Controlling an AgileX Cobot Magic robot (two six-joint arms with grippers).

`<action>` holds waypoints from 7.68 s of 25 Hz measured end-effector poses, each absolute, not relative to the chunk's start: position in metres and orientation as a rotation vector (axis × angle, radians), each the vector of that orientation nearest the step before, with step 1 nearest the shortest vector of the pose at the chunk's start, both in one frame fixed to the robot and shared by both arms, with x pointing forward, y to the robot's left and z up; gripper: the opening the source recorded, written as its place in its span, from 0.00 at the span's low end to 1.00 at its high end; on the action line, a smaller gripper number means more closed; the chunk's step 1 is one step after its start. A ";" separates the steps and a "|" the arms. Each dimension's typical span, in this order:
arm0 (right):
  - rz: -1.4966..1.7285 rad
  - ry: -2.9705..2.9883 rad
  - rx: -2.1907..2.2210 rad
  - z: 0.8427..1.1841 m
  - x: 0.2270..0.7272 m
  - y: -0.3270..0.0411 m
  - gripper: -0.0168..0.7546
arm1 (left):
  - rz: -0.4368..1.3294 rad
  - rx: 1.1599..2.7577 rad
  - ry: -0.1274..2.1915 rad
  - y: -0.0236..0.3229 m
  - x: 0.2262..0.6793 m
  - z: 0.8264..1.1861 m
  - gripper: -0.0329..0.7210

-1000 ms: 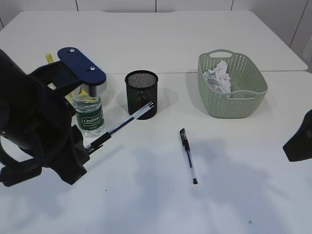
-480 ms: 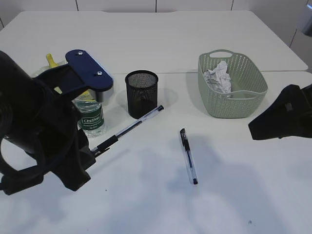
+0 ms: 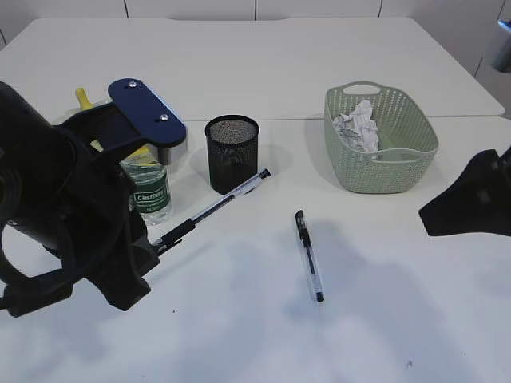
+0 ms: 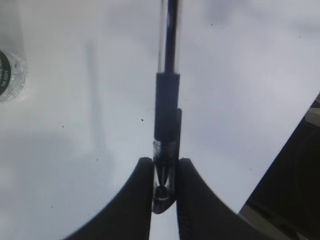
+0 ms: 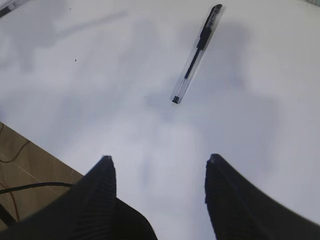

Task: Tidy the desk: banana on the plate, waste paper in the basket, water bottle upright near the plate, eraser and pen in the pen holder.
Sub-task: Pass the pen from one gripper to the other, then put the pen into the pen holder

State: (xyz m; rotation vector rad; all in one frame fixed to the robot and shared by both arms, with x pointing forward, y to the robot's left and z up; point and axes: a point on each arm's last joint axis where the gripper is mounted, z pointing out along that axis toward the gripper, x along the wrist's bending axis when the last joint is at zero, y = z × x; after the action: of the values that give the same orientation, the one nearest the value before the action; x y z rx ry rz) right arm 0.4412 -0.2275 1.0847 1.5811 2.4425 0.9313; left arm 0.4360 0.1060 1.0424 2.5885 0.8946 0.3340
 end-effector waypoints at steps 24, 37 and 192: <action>0.550 2.518 0.297 1.072 0.447 -0.135 0.57 | 0.329 2.604 0.880 0.100 0.441 1.033 0.12; 0.476 2.449 0.018 1.058 0.439 -0.120 0.57 | 0.326 2.611 0.880 0.100 0.442 1.031 0.12; 0.552 2.255 -0.309 0.999 0.468 -0.088 0.08 | 0.208 2.381 1.131 0.143 0.440 1.069 0.64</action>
State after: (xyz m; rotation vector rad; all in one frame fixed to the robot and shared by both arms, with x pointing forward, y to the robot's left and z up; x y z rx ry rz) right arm 0.4676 -0.0882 0.9992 -0.3095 2.2555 0.5519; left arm 0.4402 0.1433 1.0693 2.3806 1.1315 0.2080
